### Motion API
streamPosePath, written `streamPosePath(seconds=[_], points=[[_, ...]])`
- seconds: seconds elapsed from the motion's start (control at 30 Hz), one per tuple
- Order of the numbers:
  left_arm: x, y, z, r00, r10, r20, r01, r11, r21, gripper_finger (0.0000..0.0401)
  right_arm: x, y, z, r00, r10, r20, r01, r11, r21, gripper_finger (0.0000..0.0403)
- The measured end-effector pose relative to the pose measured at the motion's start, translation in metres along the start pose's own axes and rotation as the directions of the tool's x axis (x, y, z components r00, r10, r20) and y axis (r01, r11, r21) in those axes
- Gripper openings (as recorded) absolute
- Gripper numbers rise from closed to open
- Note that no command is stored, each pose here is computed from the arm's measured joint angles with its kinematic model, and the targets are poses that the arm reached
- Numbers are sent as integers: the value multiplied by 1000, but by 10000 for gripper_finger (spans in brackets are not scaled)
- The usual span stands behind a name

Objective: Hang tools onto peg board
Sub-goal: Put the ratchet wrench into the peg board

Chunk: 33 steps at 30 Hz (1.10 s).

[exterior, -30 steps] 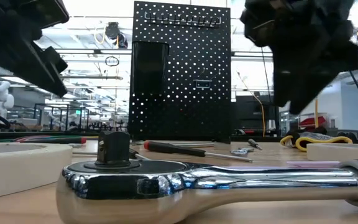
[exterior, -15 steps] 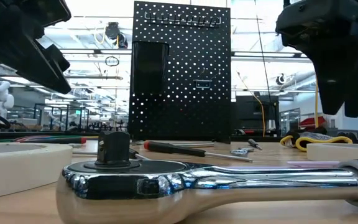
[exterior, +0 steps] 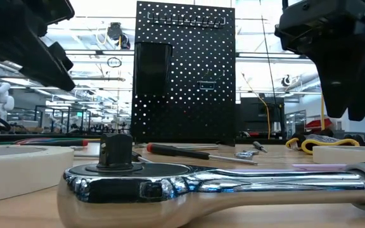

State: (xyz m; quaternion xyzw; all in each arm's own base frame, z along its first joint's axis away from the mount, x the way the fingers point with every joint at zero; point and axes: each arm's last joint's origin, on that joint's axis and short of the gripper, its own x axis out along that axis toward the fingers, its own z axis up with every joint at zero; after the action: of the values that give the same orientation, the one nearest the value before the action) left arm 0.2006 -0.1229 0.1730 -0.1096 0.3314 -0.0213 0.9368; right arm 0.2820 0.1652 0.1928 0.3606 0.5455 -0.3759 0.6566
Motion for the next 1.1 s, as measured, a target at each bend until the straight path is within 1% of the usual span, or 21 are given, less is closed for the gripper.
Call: streamPosePath(seconds=[0.1,0.3,0.43,0.57,0.73,0.8,0.97,1.1], points=[[1,3,2,1000,12,3,-12,1000,-11,143,0,2,1,1000,15,-1,-15,1000,-4,203],[3,8,4,1000,28,6,-28,999,-24,143,0,7,2,998,65,6,-65,996,-53,203],[3,9,4,999,33,1,-33,999,-16,143,-1,14,4,988,144,51,-136,980,-143,203],[3,9,4,1000,25,-10,-25,999,-20,143,-2,23,10,969,229,90,-208,958,-198,203],[3,8,2,999,5,-34,-5,1000,-18,143,-3,33,23,937,317,144,-268,921,-283,203],[3,9,0,998,10,-62,-11,1000,-10,143,-4,36,28,924,351,152,-290,902,-319,203],[2,13,-6,992,42,-115,-41,999,11,143,-7,45,35,880,435,190,-321,841,-436,203],[2,12,-7,991,32,-128,-30,999,15,143,-10,51,38,845,492,208,-333,790,-515,203]])
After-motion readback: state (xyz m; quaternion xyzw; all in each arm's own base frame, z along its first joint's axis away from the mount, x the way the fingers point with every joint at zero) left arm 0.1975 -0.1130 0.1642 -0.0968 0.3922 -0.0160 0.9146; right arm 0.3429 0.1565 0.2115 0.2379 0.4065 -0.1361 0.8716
